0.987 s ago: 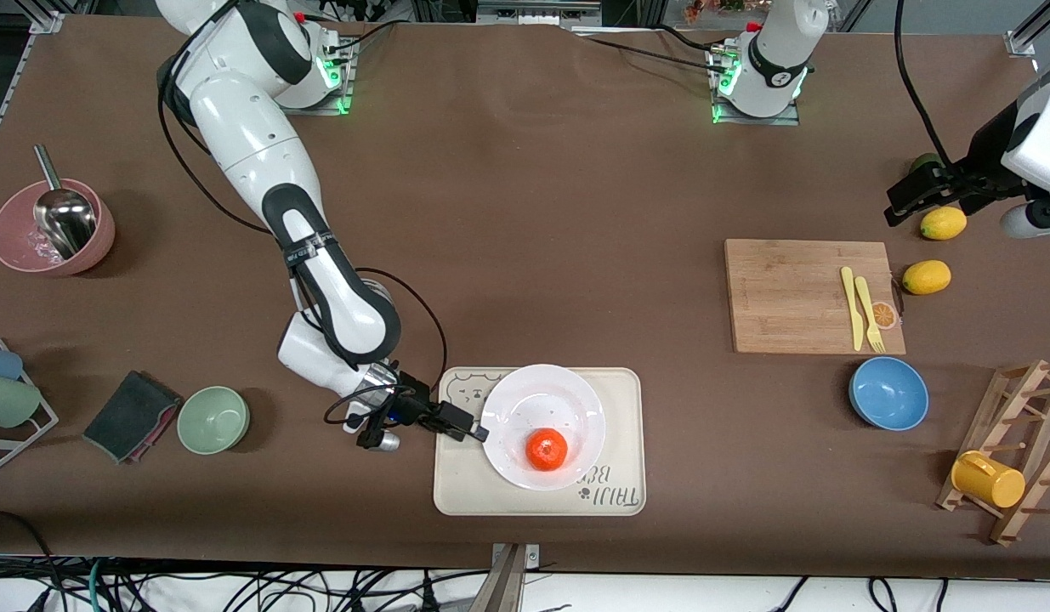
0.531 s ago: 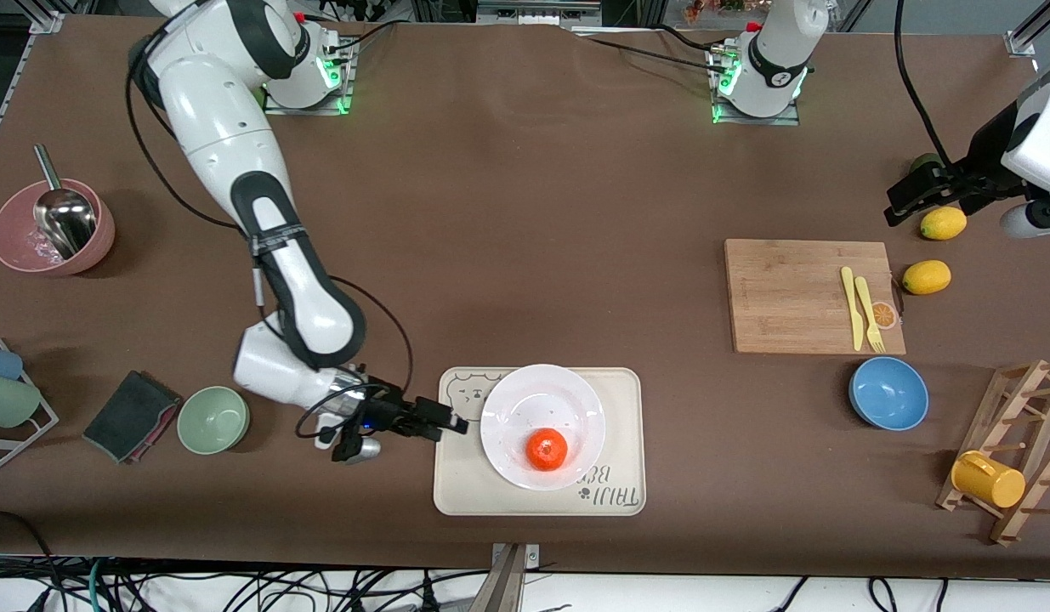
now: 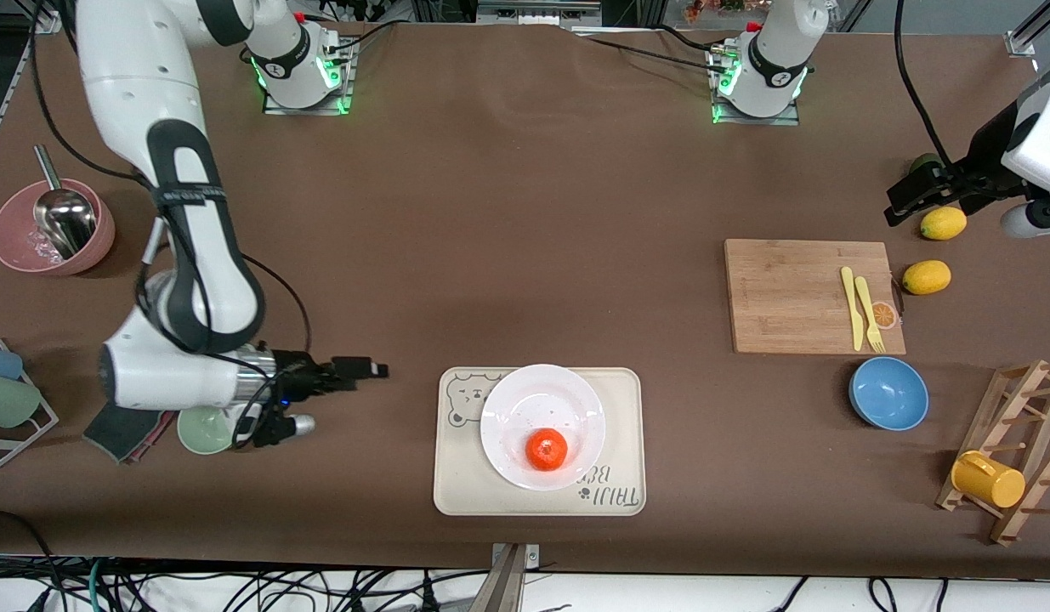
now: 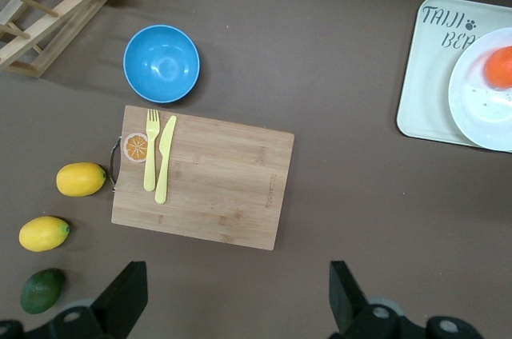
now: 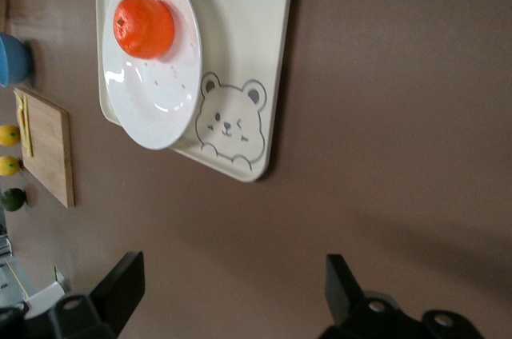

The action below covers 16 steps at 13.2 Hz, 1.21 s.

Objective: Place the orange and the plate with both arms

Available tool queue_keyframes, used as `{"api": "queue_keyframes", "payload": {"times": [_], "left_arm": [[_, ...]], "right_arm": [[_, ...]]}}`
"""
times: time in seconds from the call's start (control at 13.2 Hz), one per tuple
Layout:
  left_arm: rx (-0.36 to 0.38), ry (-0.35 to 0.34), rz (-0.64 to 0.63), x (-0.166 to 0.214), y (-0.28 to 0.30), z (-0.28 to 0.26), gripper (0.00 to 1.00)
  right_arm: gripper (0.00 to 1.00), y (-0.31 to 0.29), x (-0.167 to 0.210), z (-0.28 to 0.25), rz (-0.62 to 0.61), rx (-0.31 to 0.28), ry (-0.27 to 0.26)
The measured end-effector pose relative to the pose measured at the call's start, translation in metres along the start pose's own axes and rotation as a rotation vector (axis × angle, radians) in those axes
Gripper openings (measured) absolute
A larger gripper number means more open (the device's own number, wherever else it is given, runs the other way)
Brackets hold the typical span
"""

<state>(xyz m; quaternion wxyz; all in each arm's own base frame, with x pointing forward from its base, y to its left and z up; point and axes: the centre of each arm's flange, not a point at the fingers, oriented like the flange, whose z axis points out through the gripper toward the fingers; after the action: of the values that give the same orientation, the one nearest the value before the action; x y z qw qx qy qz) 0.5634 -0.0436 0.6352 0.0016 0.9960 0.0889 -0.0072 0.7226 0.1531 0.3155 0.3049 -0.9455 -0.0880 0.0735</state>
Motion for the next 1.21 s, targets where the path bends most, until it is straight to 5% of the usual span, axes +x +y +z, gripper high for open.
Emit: {"api": "queue_keyframes", "payload": {"times": [0.38,0.61,0.83,0.99,1.21], "left_arm": [[0.000,0.000,0.000,0.000,0.000,0.000,1.00],[0.000,0.000,0.000,0.000,0.000,0.000,1.00],[0.000,0.000,0.000,0.000,0.000,0.000,1.00],[0.000,0.001,0.000,0.000,0.000,0.000,1.00],[0.000,0.001,0.000,0.000,0.000,0.000,1.00]], "right_arm": [[1.00,-0.016,-0.046,-0.073,0.002,-0.305,-0.178],[1.00,-0.020,-0.066,-0.109,0.002,-0.461,-0.222],[1.00,-0.030,-0.098,-0.144,0.049,-0.560,-0.209],[1.00,-0.037,-0.131,-0.168,0.098,-0.602,-0.152],[1.00,-0.048,-0.181,-0.204,0.122,-0.614,-0.099]]}}
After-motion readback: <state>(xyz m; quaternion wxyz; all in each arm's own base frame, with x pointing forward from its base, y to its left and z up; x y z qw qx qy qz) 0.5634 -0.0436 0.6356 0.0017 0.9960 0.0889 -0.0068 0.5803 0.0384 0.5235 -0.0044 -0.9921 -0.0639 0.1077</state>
